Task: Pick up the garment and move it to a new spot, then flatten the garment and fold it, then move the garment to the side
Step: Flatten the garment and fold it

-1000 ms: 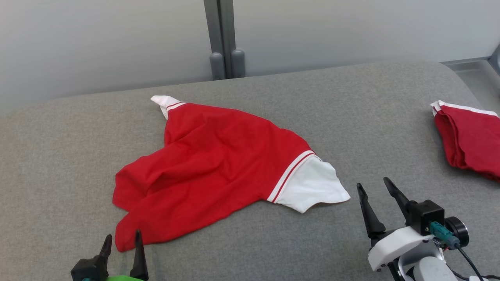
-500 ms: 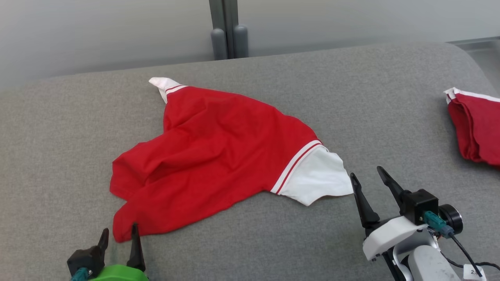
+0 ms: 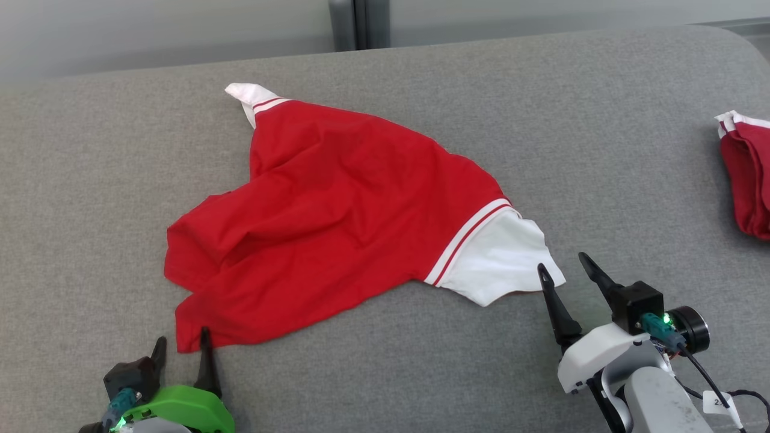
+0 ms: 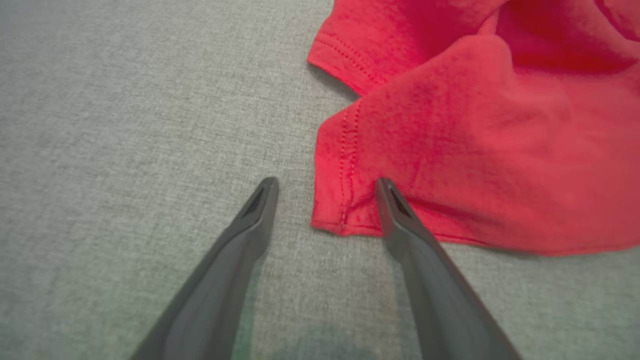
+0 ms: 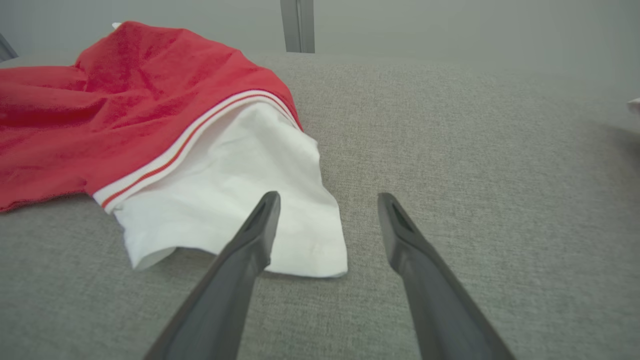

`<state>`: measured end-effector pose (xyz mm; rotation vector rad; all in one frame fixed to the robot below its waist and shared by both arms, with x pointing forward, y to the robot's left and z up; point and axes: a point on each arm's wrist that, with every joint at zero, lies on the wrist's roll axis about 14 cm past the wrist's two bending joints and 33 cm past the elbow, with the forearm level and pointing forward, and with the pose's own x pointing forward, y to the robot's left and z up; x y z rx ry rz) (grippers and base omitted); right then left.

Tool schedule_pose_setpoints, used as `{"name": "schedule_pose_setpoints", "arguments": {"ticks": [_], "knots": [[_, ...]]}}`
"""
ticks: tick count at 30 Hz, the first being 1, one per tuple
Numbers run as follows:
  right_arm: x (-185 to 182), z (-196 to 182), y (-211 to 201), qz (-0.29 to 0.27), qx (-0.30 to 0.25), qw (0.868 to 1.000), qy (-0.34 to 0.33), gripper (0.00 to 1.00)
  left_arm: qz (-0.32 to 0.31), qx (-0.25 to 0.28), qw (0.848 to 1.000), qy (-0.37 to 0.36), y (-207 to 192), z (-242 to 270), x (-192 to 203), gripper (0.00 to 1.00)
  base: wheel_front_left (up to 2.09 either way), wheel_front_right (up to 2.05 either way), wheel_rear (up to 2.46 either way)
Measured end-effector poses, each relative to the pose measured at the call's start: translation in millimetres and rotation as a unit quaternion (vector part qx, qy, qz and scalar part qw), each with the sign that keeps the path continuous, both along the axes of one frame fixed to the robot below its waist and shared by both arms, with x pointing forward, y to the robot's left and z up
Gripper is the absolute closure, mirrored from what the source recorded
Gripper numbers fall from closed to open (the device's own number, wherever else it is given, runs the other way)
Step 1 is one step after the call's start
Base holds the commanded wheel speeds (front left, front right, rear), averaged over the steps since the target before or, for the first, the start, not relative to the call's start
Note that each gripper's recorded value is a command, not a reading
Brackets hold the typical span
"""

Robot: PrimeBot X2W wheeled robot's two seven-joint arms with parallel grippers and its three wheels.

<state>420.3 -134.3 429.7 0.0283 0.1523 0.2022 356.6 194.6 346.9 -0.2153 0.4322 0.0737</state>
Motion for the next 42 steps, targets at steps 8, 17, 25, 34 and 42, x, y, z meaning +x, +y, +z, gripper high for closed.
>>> {"name": "schedule_pose_setpoints", "arguments": {"ticks": [8,17,25,34,42], "knots": [[2.3,-34.5,5.7,0.016,-0.023,0.998,0.054,0.0,-0.013,0.002,1.0,0.008,-3.8,-5.7,2.2,0.0,0.0,0.0,0.0],[4.8,-54.6,8.8,0.026,-0.037,0.995,0.086,0.44,-0.025,0.0,1.0,0.018,-7.9,-11.7,1.9,0.0,0.0,0.0,0.0],[6.4,-50.6,5.7,0.014,-0.023,0.996,0.085,1.0,-0.04,-0.018,0.999,0.018,-22.8,-10.7,4.0,1.0,0.0,0.0,0.0],[-3.4,-10.2,2.5,-0.009,0.029,0.999,0.028,1.0,-0.037,-0.03,0.999,-0.021,-26.8,14.4,-4.9,1.0,0.0,0.0,0.0],[3.8,84.3,6.1,-0.014,0.113,0.988,-0.107,1.0,-0.046,-0.033,0.982,-0.179,-31.4,107.6,20.9,1.0,0.0,0.0,0.0]]}}
